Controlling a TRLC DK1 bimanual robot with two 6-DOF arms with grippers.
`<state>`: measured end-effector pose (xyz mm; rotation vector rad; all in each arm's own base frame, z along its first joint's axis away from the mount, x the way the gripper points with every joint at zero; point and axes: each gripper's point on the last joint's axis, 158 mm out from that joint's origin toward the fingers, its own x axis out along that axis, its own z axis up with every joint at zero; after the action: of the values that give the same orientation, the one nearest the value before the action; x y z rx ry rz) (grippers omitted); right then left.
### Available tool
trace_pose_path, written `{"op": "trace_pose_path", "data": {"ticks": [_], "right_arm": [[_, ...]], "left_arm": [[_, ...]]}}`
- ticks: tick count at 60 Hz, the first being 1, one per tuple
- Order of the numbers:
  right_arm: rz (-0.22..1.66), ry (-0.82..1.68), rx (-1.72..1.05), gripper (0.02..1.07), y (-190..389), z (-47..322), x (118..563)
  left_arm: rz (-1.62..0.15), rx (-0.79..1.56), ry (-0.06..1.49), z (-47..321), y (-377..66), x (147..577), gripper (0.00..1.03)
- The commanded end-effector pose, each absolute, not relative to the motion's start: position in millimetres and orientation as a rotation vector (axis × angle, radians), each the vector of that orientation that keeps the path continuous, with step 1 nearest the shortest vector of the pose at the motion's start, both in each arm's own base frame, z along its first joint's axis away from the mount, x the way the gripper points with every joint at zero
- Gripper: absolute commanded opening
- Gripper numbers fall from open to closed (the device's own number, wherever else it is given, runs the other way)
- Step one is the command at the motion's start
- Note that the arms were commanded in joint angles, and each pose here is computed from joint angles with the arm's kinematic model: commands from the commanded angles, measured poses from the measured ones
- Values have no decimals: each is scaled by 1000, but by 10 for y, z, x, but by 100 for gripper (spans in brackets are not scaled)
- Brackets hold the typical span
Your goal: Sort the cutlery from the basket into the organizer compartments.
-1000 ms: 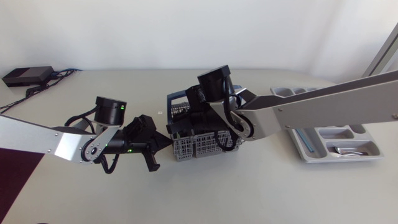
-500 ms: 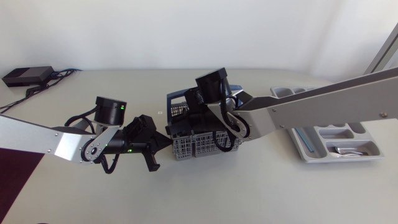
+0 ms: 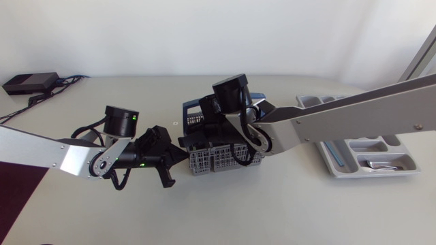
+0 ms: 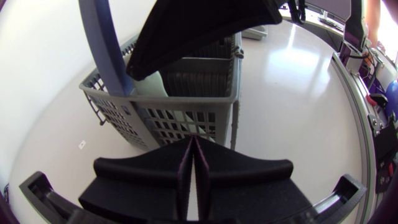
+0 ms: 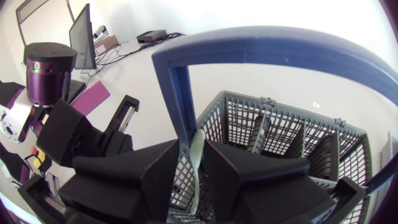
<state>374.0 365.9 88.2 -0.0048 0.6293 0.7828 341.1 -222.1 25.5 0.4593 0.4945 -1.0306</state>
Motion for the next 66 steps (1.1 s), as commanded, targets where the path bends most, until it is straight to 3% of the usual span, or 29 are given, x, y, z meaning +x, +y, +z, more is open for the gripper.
{"op": "trace_pose_path", "data": {"ticks": [1,33,44,66], "right_arm": [[785,647,-10,29,3691,764,3718],[772,654,-25,26,3675,687,3739],[784,646,-41,12,3704,646,3730],[791,637,-50,8,3635,690,3576]], "left_arm": [[-1042,445,503,223,-2278,3411,3],[-1043,446,505,215,-2275,3404,3],[-1044,446,504,217,-2282,3406,3],[-1043,444,510,198,-2286,3423,3]]}}
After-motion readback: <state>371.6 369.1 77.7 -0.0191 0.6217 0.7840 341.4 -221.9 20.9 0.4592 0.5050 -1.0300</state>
